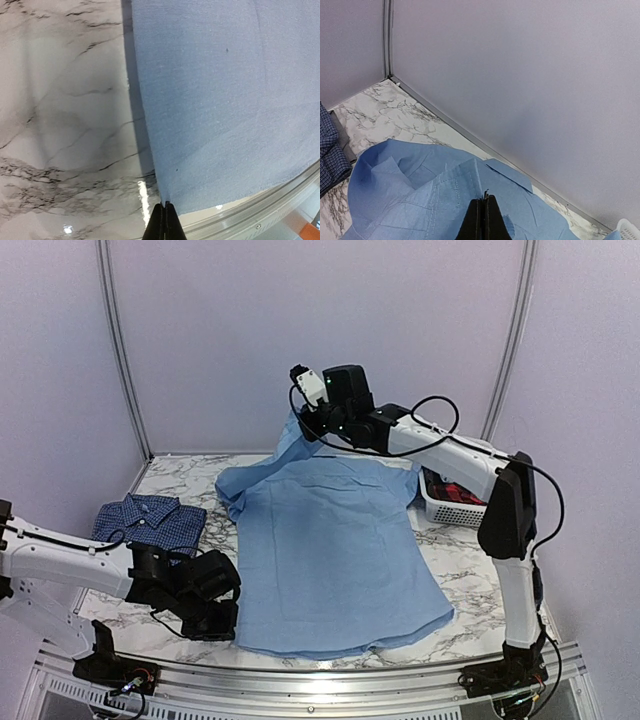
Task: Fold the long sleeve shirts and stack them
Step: Pick up the flattened shirt from the center of the board, then fold the flattened shirt at the center of the board.
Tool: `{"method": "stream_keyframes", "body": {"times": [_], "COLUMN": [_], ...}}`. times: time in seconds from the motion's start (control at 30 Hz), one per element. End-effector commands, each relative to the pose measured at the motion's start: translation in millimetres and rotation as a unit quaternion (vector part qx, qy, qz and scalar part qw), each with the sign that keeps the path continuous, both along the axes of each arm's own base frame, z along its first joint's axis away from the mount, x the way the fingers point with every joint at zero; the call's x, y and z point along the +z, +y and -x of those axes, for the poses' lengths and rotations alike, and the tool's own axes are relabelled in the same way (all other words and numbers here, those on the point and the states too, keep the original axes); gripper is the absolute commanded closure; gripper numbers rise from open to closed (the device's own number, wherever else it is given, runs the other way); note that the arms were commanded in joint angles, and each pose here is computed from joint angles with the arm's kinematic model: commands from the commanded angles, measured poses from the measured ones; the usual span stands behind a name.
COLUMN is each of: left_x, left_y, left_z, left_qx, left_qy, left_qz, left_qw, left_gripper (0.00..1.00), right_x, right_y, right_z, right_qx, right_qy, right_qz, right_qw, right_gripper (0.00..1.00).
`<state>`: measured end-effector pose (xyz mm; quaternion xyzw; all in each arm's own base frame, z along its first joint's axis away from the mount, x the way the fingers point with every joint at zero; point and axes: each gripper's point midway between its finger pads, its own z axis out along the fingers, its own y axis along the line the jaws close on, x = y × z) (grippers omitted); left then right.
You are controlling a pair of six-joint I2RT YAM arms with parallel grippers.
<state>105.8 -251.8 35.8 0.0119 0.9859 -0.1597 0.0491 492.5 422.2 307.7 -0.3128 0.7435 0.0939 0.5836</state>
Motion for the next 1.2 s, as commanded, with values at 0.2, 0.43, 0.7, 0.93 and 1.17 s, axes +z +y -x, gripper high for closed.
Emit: {"method": "stream_keyframes", "body": {"times": [0.2,0.43,0.7,0.93,1.17], "left_x": [11.2,48.0,71.2,78.0,82.4], "left_y": [40.1,14.7,-20.3,-46.1,-80.5], "left_z": [12.3,3.5,6.6,5.1,2.2], "left_qx": [-0.03,-0.089,-0.165,-0.207,-0.249], "left_qy": [0.008,-0.023,-0.031,-0.033,-0.039], "left_qz": [-0.061,-0.031,-0.004,0.004,0.01], "left_qw": [0.998,0.995,0.986,0.978,0.968], "left_gripper": [1.0,1.0,1.0,1.0,1.0], "right_x": [59.2,68.3,75.7,78.5,68.8], "right_y": [-50.6,-65.8,-94.2,-126.6,-151.3], "right_z": [-34.3,-48.8,-58.3,-65.7,-64.5], "right_qx": [-0.087,-0.11,-0.146,-0.185,-0.231], "right_qy": [-0.089,-0.1,-0.106,-0.102,-0.087], "right_qz": [-0.017,-0.009,0.001,0.016,0.052], "right_qw": [0.992,0.989,0.984,0.977,0.968], "right_gripper": [1.0,1.0,1.0,1.0,1.0]}}
